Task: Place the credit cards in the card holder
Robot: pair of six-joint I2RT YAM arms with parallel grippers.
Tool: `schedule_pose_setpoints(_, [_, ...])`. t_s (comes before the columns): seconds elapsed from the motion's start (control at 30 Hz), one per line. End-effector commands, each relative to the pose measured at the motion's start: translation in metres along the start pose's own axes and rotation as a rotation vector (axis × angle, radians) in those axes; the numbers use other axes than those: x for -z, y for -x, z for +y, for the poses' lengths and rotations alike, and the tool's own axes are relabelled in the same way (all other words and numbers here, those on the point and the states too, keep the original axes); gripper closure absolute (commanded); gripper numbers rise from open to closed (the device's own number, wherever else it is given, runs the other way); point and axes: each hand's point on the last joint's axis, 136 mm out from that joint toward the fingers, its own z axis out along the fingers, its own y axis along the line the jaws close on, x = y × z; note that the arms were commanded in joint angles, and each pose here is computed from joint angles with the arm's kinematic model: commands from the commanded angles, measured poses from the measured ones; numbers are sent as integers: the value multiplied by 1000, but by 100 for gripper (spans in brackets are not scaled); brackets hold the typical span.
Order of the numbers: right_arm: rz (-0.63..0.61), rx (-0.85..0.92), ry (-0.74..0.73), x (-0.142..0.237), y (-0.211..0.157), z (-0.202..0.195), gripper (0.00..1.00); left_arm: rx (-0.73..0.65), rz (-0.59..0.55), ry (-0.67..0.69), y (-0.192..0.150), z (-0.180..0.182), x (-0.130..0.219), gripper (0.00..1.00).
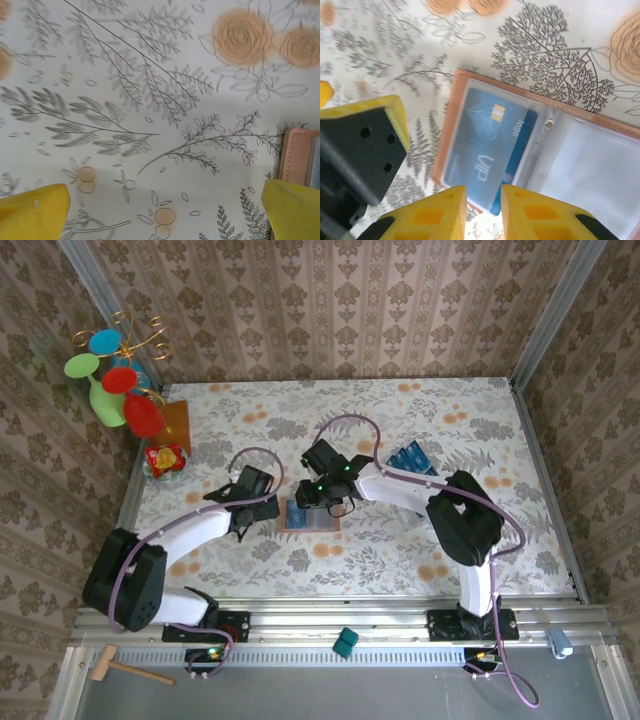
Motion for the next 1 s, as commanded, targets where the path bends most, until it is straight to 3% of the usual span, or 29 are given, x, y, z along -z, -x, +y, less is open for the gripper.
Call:
schedule_pose_setpoints(0.0, [-20, 6, -34, 21, 1, -8, 70, -18, 8, 17, -3, 13, 13, 0])
schedule_pose_setpoints(0.13, [-24, 2, -72, 30, -5, -25, 62, -7, -9, -37, -3, 12, 25, 0])
schedule_pose_setpoints(0.33, [-25, -5, -146, 44, -10, -60, 41, -26, 1, -177, -7, -9, 37, 0])
schedule_pose_setpoints(0.53, [-23, -21, -169, 51, -11, -78, 40, -43, 6, -248, -13, -27, 39, 0])
schedule_pose_setpoints(0.7, [-19, -28, -164, 47, -8, -78, 48, -87, 7, -262, -21, -46, 37, 0])
schedule_pose_setpoints(0.97, [0, -26, -156, 31, 0, -75, 83, -129, 4, -285, -26, -74, 33, 0])
